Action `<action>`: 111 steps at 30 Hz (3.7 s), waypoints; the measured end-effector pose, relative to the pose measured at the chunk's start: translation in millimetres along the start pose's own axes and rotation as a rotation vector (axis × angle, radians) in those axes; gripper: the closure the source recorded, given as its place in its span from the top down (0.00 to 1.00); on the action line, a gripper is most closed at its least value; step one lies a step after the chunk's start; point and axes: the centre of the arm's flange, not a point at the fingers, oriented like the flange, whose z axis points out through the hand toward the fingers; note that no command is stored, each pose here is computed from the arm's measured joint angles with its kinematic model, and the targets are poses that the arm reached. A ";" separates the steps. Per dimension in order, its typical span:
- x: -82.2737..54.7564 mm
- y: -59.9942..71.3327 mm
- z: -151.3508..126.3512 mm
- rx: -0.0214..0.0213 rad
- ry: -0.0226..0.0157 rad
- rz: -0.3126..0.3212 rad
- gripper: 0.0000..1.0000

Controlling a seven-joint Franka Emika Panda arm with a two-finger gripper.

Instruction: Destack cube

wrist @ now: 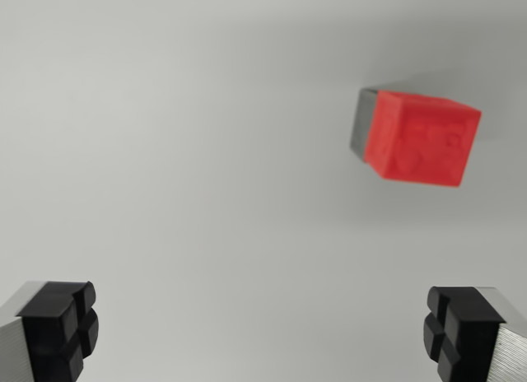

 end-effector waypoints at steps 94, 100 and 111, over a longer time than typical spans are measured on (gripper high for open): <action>84.0 66.9 218.6 0.0323 -0.0154 0.115 0.00; 84.0 66.8 218.6 0.0325 -0.0152 0.115 0.00; 84.0 66.7 218.5 0.0325 -0.0152 0.115 0.00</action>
